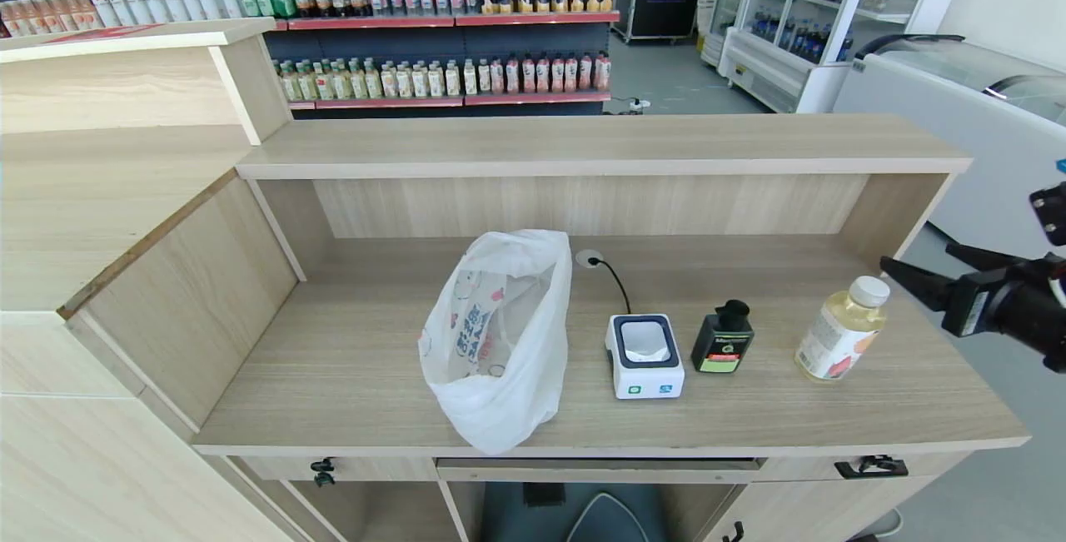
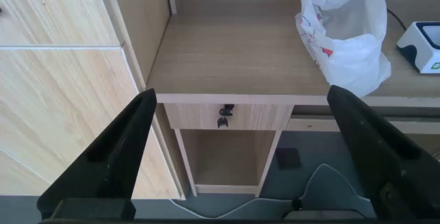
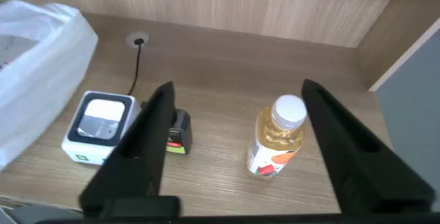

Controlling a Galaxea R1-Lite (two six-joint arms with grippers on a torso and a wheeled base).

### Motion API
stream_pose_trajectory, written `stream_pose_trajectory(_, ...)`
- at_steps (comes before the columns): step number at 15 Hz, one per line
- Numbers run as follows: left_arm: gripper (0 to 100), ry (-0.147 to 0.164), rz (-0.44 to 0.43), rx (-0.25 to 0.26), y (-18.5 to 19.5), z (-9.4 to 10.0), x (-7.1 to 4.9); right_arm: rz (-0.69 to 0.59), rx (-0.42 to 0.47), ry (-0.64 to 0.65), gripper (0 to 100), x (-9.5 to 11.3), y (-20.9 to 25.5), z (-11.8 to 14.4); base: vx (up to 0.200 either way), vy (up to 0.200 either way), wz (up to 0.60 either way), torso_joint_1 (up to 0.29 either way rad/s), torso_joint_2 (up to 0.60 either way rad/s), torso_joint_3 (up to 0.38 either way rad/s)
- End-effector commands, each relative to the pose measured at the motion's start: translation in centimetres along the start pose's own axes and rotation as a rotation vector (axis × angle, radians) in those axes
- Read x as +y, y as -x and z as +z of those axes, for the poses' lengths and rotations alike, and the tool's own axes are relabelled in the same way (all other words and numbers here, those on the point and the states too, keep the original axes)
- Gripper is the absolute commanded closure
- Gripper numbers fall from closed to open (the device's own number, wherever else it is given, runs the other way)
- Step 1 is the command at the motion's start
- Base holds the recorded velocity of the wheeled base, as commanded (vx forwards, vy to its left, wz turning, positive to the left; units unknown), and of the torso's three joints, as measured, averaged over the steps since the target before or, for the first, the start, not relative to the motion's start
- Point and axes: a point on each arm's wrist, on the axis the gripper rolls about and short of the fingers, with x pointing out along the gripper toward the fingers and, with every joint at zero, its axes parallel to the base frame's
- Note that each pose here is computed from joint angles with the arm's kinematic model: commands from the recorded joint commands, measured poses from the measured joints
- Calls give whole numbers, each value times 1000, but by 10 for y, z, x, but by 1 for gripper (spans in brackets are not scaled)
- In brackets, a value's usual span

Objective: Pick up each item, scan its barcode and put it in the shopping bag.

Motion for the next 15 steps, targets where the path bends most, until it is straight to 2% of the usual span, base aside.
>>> stream_pose_trajectory(1, 0, 0, 0, -1, 0, 0, 0, 67, 154, 26, 0, -7, -41, -52, 0, 0, 0, 0, 0, 0)
stream_pose_trajectory(2, 0, 0, 0, -1, 0, 0, 0, 89, 196, 64, 0, -7, -54, -67, 0, 0, 0, 0, 0, 0)
stream_pose_trajectory(4, 0, 0, 0, -1, 0, 0, 0, 117, 229, 113, 0, -9, -67, -82, 0, 0, 0, 0, 0, 0)
stream_pose_trajectory(8, 0, 0, 0, -1, 0, 0, 0, 311, 175, 152, 0, -9, -91, -94, 0, 0, 0, 0, 0, 0)
stream_pose_trajectory(15, 0, 0, 0, -1, 0, 0, 0, 466, 136, 277, 0, -1, -119, -119, 0, 0, 0, 0, 0, 0)
